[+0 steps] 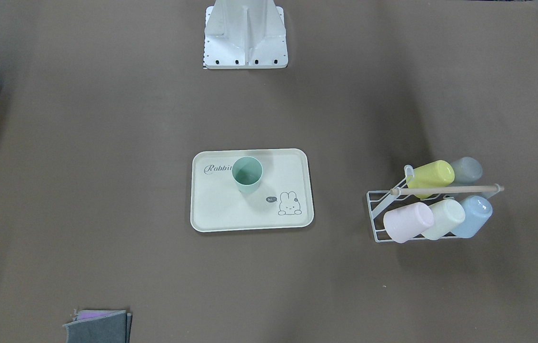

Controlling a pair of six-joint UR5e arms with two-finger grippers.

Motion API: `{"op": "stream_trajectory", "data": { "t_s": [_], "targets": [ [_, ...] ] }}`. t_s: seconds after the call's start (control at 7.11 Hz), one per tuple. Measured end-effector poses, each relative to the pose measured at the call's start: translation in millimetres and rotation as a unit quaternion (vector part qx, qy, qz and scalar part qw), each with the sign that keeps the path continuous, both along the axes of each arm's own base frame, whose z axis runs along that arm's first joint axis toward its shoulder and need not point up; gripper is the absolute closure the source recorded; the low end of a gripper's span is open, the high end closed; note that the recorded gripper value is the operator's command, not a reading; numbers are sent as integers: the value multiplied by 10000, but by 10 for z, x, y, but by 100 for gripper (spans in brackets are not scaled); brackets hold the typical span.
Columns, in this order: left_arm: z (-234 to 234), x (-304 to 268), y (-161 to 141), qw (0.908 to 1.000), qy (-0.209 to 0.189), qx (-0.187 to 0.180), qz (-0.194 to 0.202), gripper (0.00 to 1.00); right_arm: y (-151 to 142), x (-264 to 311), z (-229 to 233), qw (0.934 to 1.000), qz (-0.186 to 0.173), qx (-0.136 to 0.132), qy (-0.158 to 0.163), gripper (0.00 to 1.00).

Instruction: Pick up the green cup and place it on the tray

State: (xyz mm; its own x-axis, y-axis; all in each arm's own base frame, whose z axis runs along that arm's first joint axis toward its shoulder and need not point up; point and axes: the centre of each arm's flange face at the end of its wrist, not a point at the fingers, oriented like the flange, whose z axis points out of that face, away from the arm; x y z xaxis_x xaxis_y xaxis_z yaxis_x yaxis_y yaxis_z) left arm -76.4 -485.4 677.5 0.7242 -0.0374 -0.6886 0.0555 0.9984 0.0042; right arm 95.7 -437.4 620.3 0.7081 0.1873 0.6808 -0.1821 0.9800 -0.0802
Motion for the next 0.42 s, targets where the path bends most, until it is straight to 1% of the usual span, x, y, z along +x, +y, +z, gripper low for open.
{"op": "stream_trajectory", "data": {
  "t_s": [0.42],
  "targets": [
    [-4, 3, 2, 10000, 0, 0, 3, 2, 5, -1, 13, 10000, -26, 12, -13, 0]
  ]
}}
